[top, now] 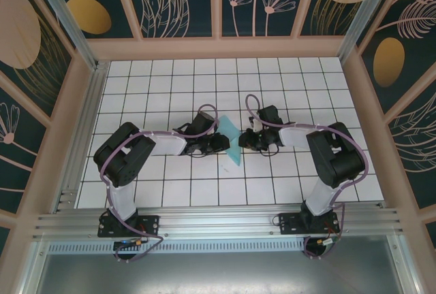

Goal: Fold a paper plane with a square sheet of paper (pick it up from the middle)
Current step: Third fold the triangle at the center of the table.

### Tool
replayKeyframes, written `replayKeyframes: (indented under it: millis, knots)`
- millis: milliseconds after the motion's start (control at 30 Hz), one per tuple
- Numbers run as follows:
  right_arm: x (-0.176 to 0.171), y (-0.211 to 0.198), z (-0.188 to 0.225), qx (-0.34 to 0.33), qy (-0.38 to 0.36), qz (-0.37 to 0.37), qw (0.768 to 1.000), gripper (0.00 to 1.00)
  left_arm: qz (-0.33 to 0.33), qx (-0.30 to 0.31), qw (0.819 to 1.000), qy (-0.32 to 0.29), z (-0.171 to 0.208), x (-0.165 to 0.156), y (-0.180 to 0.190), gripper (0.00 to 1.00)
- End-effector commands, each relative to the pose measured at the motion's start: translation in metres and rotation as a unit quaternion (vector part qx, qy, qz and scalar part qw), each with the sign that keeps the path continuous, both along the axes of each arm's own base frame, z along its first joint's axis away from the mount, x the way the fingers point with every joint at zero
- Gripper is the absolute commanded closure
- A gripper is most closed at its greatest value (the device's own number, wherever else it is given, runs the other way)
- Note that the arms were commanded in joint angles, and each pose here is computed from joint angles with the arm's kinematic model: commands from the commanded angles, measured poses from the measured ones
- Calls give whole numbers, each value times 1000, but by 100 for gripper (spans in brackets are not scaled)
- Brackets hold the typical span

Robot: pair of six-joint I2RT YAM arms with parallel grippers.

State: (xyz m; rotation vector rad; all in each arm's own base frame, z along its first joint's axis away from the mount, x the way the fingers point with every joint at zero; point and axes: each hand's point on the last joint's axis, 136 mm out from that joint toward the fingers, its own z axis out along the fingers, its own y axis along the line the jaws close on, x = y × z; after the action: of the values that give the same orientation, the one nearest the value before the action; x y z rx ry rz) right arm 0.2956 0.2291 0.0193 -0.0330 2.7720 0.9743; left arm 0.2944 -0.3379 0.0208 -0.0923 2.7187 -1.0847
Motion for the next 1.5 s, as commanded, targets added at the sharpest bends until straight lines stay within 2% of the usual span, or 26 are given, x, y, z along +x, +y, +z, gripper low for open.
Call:
replayKeyframes:
  millis: [0,200,567,867,1033,1267,1467]
  knots:
    - [-4,-2,-11,-23,16,-2,1000,78,7,10,1000,8,-7,-3,9,72]
    - [-5,-5,-20,-45,34,-27,998,78,1,1,1000,10,-7,-6,6,81]
    - [-8,-2,-23,-38,56,-73,995,77,2,-37,999,16,1,-7,1,78]
    - [-12,-2,-29,-48,66,-93,992,77,-3,-62,998,21,6,-10,-2,89]
    - [-10,0,-22,-40,57,-90,994,75,1,-58,998,19,4,-9,1,100]
    - [2,2,23,7,-17,-52,999,66,-5,-11,1000,2,0,-3,11,100]
    - [-10,-2,33,24,-28,-16,999,65,-24,-3,1000,-11,5,0,9,100]
